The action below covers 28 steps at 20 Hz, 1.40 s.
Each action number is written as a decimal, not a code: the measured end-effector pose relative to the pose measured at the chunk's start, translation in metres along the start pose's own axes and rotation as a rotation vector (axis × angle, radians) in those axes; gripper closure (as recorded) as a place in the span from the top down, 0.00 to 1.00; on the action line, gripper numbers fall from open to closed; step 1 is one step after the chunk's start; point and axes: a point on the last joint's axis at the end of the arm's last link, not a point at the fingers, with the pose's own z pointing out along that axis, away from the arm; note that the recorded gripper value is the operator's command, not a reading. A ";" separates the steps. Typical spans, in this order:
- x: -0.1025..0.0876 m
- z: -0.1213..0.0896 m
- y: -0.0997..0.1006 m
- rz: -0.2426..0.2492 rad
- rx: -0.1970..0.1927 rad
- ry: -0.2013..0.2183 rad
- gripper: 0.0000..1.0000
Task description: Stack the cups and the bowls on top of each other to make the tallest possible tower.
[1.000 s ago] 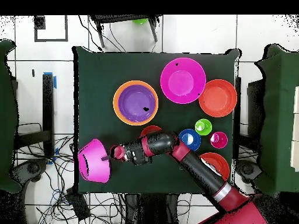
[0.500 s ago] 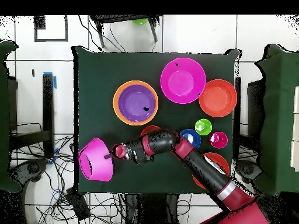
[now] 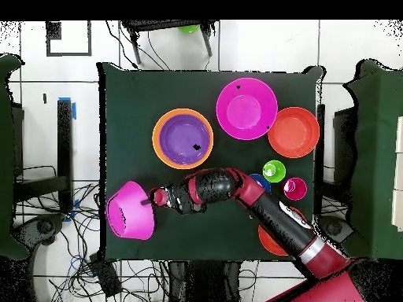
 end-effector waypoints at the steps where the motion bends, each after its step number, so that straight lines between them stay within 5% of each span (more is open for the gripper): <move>1: -0.003 -0.001 0.002 -0.011 0.014 -0.016 0.00; 3: -0.009 -0.001 0.004 -0.030 0.037 -0.047 0.00; 4: -0.015 -0.001 0.006 -0.056 0.068 -0.091 1.00; 12: -0.032 -0.005 -0.001 -0.140 0.156 -0.246 1.00; 19: -0.046 -0.015 -0.019 -0.294 0.306 -0.430 1.00; 24: -0.048 -0.022 -0.027 -0.358 0.374 -0.472 1.00; 28: -0.050 -0.028 -0.028 -0.374 0.394 -0.491 1.00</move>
